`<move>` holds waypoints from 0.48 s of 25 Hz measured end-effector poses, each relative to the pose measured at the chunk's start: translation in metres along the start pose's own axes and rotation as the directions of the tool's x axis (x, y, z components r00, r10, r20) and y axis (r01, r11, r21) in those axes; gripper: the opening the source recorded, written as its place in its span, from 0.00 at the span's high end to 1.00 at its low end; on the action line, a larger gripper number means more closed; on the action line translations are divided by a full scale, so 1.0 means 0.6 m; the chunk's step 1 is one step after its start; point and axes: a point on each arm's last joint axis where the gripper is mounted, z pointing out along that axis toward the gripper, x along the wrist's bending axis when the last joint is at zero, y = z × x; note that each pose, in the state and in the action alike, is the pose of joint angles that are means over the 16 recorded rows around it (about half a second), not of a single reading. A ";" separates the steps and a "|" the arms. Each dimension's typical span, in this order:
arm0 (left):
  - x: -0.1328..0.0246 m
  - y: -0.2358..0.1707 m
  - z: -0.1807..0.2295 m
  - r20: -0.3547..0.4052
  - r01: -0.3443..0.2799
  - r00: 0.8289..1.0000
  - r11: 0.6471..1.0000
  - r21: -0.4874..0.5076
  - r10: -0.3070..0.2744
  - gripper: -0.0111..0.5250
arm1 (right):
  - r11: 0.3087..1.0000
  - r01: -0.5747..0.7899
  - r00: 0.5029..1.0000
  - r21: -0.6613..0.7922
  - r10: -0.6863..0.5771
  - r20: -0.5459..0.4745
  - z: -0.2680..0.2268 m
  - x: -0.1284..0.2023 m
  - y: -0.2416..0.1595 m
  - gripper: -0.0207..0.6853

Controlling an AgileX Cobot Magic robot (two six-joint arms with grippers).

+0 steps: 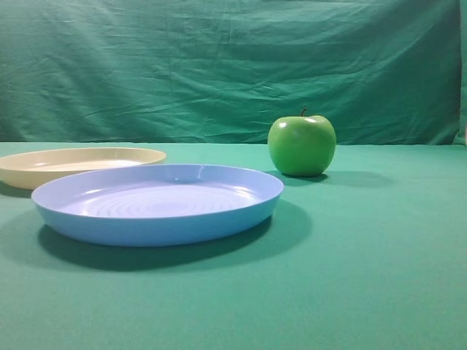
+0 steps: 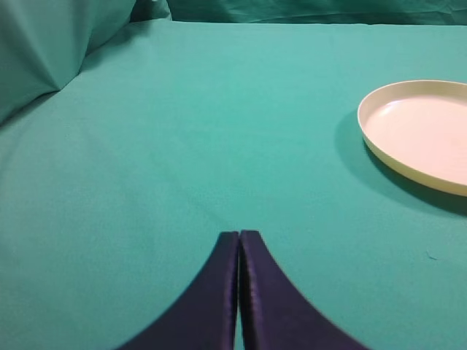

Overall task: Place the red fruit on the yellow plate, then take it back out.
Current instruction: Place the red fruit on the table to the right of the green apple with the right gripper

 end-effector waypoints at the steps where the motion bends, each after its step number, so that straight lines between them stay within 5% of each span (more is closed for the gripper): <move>1: 0.000 0.000 0.000 0.000 0.000 1.000 1.000 0.000 0.000 0.98 | 1.000 0.001 1.000 0.001 -0.001 0.002 0.005 0.000 0.000 0.52; 12: 0.000 0.000 0.000 0.000 0.000 1.000 1.000 0.000 0.000 0.98 | 0.999 0.007 1.000 -0.052 -0.006 0.008 -0.008 -0.003 0.023 0.11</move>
